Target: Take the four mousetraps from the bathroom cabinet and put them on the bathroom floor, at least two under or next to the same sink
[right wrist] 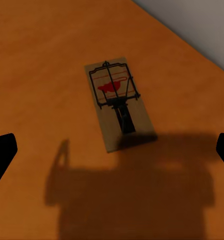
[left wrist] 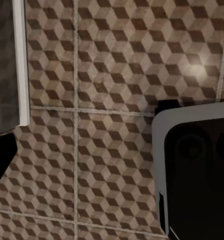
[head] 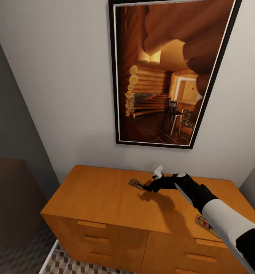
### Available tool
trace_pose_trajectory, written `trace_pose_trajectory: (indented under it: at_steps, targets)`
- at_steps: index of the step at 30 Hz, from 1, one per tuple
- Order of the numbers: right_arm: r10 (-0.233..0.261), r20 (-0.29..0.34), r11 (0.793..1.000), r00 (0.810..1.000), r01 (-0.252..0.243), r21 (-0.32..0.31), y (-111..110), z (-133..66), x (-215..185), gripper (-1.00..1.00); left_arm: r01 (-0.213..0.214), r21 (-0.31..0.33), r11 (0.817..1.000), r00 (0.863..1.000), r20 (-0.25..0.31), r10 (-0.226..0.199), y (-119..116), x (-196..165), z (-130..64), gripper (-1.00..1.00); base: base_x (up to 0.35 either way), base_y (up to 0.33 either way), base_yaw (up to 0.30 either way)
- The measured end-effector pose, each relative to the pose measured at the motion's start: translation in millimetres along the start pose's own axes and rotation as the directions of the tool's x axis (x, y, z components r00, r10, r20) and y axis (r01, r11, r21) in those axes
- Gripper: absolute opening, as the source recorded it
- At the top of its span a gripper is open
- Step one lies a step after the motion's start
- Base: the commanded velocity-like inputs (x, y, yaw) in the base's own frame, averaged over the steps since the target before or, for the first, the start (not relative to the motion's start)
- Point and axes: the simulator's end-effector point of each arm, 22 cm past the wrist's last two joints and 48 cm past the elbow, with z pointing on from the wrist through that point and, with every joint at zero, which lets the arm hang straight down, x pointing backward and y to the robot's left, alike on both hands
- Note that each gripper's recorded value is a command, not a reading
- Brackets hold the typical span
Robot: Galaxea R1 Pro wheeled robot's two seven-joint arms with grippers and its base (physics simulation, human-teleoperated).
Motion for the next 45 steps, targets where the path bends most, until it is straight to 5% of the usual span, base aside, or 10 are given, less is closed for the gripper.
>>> trace_pose_trajectory:
  at_steps: [45]
  targets:
    - [0.009, -0.012, 1.0, 1.0, -0.009, -0.005, -0.4, 5.6, 8.4, 1.0, -0.002, 0.001, 1.0, 1.0, -0.013, 0.002, -0.7, 5.4, 1.0, 1.0, 0.017, 0.0, 0.0]
